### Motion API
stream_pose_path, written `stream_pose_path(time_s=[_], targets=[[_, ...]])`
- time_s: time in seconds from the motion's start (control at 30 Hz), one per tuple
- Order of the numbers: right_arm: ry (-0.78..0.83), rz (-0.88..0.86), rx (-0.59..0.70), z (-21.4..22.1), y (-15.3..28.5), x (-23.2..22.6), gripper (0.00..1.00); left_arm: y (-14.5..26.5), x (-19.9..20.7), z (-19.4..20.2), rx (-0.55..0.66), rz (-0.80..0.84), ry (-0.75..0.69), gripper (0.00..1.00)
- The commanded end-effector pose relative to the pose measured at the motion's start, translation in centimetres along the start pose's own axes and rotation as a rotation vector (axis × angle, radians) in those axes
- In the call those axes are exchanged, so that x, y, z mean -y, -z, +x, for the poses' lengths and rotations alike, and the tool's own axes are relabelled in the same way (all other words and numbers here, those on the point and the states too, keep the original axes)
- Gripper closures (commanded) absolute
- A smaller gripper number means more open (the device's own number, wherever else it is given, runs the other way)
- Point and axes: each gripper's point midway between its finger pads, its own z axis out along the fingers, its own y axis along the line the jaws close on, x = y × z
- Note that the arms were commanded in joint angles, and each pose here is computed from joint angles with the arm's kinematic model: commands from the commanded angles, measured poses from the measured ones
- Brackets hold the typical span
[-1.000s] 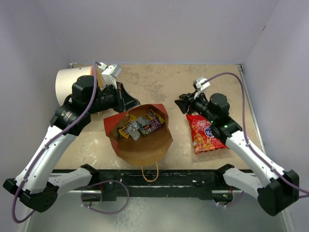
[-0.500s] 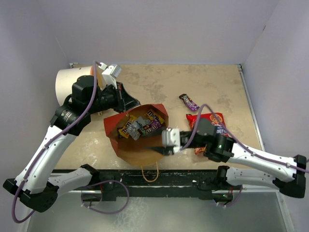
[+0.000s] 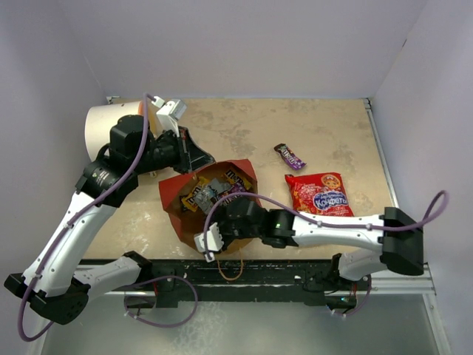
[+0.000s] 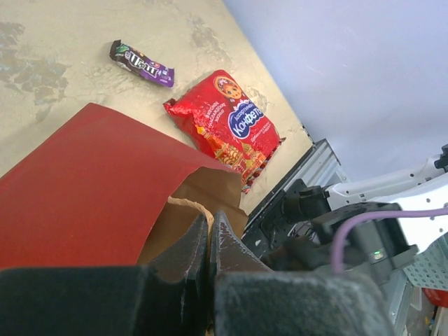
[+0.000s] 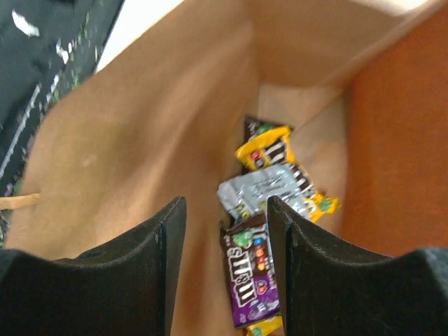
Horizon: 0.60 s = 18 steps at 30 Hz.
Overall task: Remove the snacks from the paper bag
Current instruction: Take out the snack from the paper bag.
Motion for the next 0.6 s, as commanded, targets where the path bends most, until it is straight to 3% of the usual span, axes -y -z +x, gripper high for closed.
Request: stream_pose_path(time_s=[0.0, 0.27, 0.57], targets=[[0.068, 0.003, -0.144, 2.2, -0.6, 1.0, 0.47, 1.5, 2.0, -2.1, 0.055, 0.032, -0.03, 1.0], [0.043, -0.008, -0.32, 6.9, -2.2, 0.0, 0.44, 1.5, 3.0, -2.5, 0.061, 0.073, 0.014, 1.0], [0.066, 0.013, -0.433, 10.3, -3.5, 0.2, 0.41, 0.9, 3.7, -2.4, 0.056, 0.126, 0.042, 1.0]])
